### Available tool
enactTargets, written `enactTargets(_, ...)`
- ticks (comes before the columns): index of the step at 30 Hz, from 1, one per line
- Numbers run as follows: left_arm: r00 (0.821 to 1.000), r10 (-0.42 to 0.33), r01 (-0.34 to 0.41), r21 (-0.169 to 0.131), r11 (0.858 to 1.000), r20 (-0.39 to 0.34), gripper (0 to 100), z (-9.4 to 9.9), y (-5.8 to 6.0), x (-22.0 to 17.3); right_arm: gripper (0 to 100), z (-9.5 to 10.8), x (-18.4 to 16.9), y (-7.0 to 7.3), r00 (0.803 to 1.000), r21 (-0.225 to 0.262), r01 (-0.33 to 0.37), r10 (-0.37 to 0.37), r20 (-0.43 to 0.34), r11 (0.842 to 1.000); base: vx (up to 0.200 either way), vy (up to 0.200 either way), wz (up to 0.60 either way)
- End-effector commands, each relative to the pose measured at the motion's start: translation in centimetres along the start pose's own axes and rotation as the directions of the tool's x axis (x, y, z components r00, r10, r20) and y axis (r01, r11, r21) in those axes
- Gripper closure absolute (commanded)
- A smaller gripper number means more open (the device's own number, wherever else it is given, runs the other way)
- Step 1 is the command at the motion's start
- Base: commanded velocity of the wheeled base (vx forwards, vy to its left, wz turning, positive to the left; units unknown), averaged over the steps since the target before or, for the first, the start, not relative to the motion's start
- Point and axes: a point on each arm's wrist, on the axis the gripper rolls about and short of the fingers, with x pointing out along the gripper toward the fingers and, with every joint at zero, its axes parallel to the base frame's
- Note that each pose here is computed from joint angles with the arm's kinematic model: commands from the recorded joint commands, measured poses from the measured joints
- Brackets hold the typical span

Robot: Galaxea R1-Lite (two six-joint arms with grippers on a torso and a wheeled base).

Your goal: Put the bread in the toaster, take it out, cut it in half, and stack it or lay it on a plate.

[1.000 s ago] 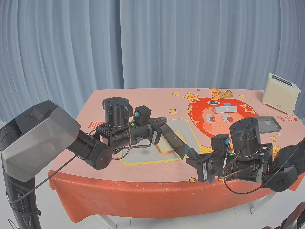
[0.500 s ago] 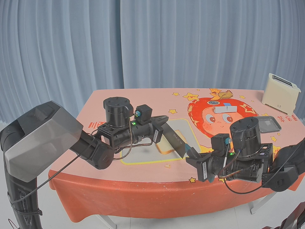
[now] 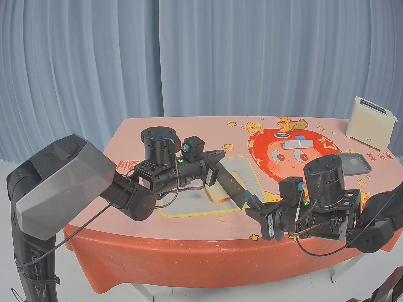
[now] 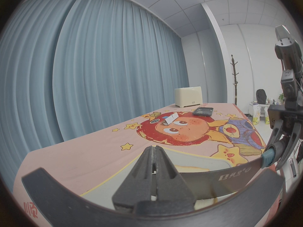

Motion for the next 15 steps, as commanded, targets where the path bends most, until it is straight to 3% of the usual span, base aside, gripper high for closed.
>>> enactTargets(1, 0.999, -0.004, 0.004, -0.008, 1.0, -0.032, 100, -1.26, -0.11, 0.23, 100, 0.03, -0.01, -0.01, 1.0, 0.0, 0.0, 0.0, 0.002, 1.0, 0.0, 0.0, 0.0)
enactTargets(15, 0.998, -0.005, 0.004, -0.017, 1.0, -0.061, 100, -2.2, -0.14, -0.08, 100, -0.02, 0.01, 0.12, 1.0, -0.002, -0.003, 0.003, 0.0, 1.0, 0.0, 0.0, 0.0)
